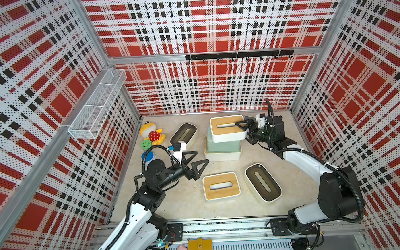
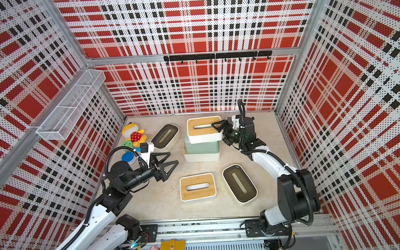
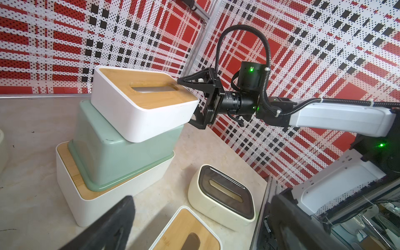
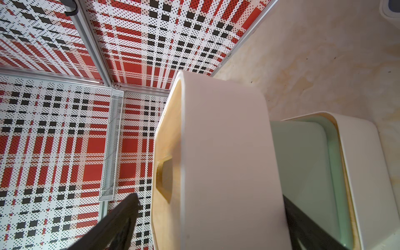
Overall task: Stack the tissue boxes
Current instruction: Place the tissue box at the tissue box.
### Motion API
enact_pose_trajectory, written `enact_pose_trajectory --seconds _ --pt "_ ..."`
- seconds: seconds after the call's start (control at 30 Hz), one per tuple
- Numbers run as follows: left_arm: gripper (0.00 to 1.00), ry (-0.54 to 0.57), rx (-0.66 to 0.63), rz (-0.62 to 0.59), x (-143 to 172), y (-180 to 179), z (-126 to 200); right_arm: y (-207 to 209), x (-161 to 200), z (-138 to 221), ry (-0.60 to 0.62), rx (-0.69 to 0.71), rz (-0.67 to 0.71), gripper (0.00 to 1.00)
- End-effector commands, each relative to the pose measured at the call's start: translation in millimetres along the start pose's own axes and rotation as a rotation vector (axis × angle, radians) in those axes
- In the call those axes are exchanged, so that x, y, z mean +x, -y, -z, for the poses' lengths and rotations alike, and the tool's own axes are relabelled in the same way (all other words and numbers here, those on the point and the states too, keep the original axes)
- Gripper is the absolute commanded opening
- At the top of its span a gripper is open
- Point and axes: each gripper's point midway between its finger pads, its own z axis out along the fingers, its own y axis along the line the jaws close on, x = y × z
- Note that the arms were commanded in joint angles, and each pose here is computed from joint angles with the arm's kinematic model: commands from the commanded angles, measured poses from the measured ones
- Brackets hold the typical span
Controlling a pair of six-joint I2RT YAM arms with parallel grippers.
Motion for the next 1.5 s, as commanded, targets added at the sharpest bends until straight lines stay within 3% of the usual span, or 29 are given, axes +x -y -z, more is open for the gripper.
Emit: enact_pose_trajectory --seconds 0.0,0.43,0.77,1.1,1.27,1.47 --pt "0.99 0.031 0.019 -0.014 -10 7 1 -29 -14 6 0.045 -0.072 0.07 0.98" --pt "0.99 0.034 0.005 -0.008 -11 5 0 -22 -16 9 0.047 -0.039 0.071 1.0" --pt "0.99 0.098 -0.103 -0.03 -23 -9 12 -22 -21 15 0.052 -0.026 0.092 1.0" --pt "0.99 0.222 -0.394 0.0 -47 -49 45 -18 -40 45 0.097 0.004 0.114 1.0" --pt "0.99 0.13 -0.496 0.077 -47 -69 40 -40 -41 60 0.097 -0.014 0.185 1.0" --pt "0.99 0.025 -0.372 0.168 -71 -64 0 -58 -39 59 0.067 -0.08 0.21 1.0"
